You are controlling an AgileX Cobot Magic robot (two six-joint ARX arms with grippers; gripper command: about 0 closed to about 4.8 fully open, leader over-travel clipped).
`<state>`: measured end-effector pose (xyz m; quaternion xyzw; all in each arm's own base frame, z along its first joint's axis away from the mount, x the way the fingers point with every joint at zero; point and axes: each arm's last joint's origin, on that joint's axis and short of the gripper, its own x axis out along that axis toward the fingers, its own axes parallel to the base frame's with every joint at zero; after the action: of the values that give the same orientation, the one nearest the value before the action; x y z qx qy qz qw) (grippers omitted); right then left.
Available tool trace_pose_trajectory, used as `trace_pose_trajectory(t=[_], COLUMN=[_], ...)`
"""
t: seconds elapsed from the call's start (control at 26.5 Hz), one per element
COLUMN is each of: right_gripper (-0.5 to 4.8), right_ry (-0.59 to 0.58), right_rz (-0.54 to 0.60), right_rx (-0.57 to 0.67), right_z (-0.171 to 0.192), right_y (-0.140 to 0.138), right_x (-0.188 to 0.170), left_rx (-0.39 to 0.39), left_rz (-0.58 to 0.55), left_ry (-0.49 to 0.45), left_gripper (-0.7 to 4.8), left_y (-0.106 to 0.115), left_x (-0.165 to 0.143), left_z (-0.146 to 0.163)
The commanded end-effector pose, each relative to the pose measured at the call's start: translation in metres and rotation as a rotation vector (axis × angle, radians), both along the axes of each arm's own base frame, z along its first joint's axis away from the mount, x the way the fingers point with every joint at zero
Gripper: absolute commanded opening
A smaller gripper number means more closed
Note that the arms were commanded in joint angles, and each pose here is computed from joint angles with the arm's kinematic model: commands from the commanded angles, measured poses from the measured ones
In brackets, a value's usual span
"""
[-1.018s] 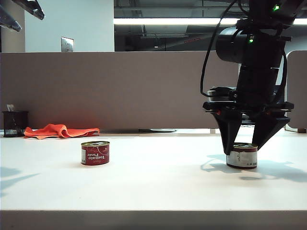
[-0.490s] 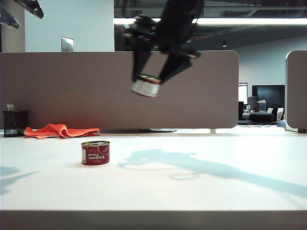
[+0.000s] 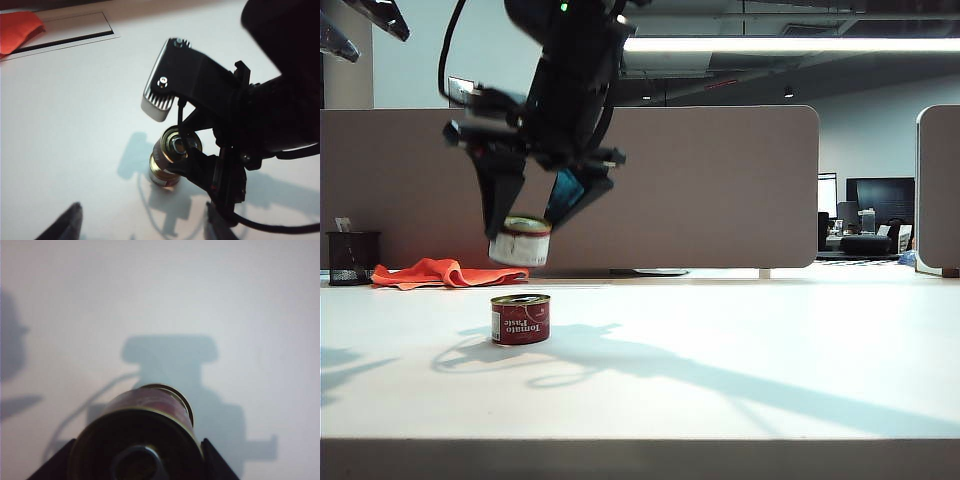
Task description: Stack a can of tomatoes on the right onto the can of tomatoes on the left.
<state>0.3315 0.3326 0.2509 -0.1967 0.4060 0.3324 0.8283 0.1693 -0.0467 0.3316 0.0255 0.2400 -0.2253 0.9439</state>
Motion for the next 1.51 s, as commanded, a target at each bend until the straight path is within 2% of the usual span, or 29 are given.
trace_pose_trajectory(t=[0.04, 0.19, 0.45, 0.64, 0.87, 0.94, 1.09, 1.24, 1.32, 1.4, 1.43, 1.47, 1.51], right_gripper=[3.01, 3.01, 3.25, 3.26, 3.28, 3.79, 3.91, 3.91, 3.90, 3.24, 1.92, 1.33, 0.00], right_ry=[-0.007, 0.000, -0.004, -0.025, -0.001, 0.003, -0.001, -0.018, -0.043, -0.083, -0.101, -0.104, -0.105], right_rz=[-0.001, 0.004, 0.005, 0.006, 0.004, 0.004, 0.004, -0.004, -0.032, -0.061, -0.081, -0.092, -0.118], right_rx=[-0.003, 0.001, 0.009, 0.055, 0.032, 0.029, 0.032, 0.051, 0.096, 0.147, 0.164, 0.168, 0.167], right_z=[-0.004, -0.010, -0.009, -0.007, -0.021, -0.023, -0.022, -0.005, 0.015, 0.044, 0.061, 0.068, 0.080], right_y=[0.003, 0.005, 0.005, 0.008, 0.010, 0.011, 0.011, 0.008, 0.003, -0.010, -0.023, -0.029, -0.045], right_x=[0.003, 0.005, 0.005, 0.008, 0.011, 0.011, 0.012, 0.012, 0.012, 0.011, 0.010, 0.009, 0.009], left_rx=[0.003, 0.010, 0.029, 0.030, 0.030, 0.030, 0.030, 0.030, 0.030, 0.029, 0.032, 0.039, 0.078], left_rz=[0.002, 0.001, -0.010, -0.010, -0.010, -0.010, -0.010, -0.010, -0.010, -0.009, -0.004, 0.003, -0.016], left_ry=[0.003, 0.029, 0.019, 0.019, 0.019, 0.019, 0.020, 0.019, 0.018, 0.014, 0.008, 0.002, -0.021], left_gripper=[3.05, 3.05, 3.05, 3.05, 3.05, 3.05, 3.05, 3.05, 3.04, 2.89, 1.98, 1.41, -0.06], left_y=[0.000, 0.001, 0.001, 0.001, 0.001, 0.001, 0.001, 0.001, 0.001, 0.001, 0.001, 0.001, 0.002], left_x=[-0.001, -0.002, -0.002, -0.002, -0.002, -0.002, -0.002, -0.002, -0.002, -0.002, -0.002, -0.002, -0.004], left_z=[0.000, -0.002, -0.002, -0.002, -0.002, -0.002, -0.002, -0.002, -0.002, -0.001, -0.001, -0.001, 0.000])
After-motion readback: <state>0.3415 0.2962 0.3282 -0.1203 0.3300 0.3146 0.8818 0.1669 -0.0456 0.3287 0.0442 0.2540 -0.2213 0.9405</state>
